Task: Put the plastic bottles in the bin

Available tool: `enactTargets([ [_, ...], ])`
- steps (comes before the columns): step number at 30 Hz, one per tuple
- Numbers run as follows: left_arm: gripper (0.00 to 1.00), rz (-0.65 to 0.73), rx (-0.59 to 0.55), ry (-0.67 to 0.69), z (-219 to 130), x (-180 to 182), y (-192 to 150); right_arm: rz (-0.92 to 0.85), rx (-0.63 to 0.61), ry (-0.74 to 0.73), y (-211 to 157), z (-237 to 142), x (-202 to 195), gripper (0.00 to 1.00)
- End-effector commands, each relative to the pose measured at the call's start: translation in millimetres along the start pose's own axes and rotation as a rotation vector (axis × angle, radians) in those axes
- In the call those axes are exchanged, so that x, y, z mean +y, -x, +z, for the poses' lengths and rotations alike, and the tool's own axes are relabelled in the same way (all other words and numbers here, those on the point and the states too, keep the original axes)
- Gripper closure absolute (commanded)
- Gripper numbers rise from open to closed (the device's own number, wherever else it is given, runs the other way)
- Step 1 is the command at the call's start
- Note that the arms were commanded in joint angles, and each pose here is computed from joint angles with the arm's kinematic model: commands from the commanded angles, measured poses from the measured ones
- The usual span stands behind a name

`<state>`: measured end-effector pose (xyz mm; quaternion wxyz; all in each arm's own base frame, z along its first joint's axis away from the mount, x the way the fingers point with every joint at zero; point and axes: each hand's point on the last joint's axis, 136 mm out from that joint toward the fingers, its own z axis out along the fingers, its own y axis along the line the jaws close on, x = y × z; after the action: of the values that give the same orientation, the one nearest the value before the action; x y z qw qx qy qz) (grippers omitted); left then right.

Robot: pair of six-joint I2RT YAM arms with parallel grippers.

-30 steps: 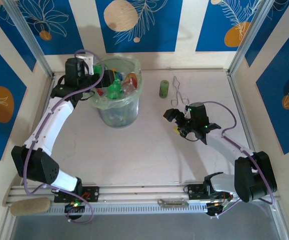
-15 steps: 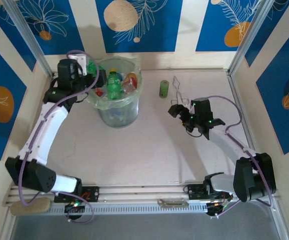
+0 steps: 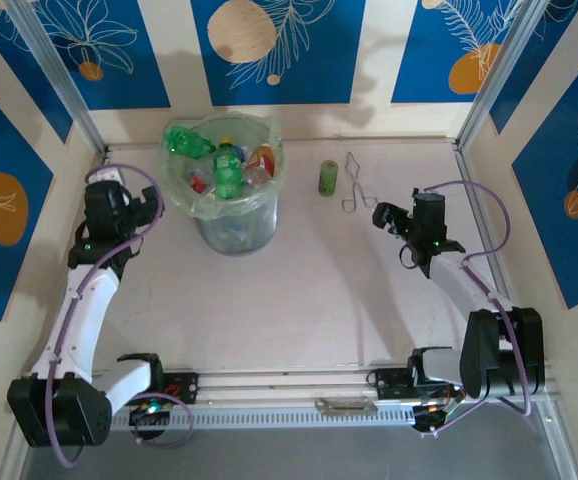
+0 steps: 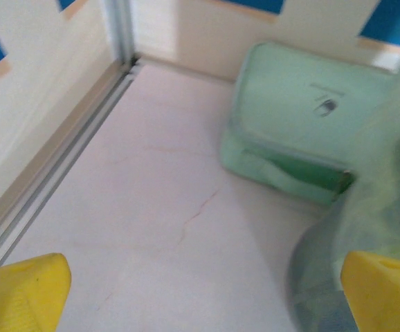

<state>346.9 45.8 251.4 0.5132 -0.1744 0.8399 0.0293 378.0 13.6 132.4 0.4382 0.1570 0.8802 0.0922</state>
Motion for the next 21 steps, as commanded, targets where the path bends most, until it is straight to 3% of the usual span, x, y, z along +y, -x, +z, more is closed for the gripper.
enactTargets([
  [1, 0.0, -0.065, -0.088, 0.066, -1, 22, -1, -0.117, -0.122, -0.004, 19, 16, -5, 0.01],
  [5, 0.0, -0.059, -0.063, 0.041, 10, 23, -30, -0.181, -0.089, 0.013, 26, 32, 1, 0.01],
  [9, 0.0, -0.063, -0.013, 0.015, 29, 21, -62, -0.232, -0.156, 0.026, 39, 36, 4, 0.01],
  [12, 0.0, -0.062, -0.001, 0.021, 40, 24, -79, -0.223, -0.101, 0.052, 28, 34, 7, 0.0],
  [18, 0.0, -0.028, -0.08, -0.011, 50, 21, -86, -0.197, -0.1, 0.0, -7, 38, -16, 0.0],
  [21, 0.0, -0.015, -0.102, -0.037, 58, 16, -89, -0.246, -0.166, 0.022, 1, 39, -9, 0.02],
])
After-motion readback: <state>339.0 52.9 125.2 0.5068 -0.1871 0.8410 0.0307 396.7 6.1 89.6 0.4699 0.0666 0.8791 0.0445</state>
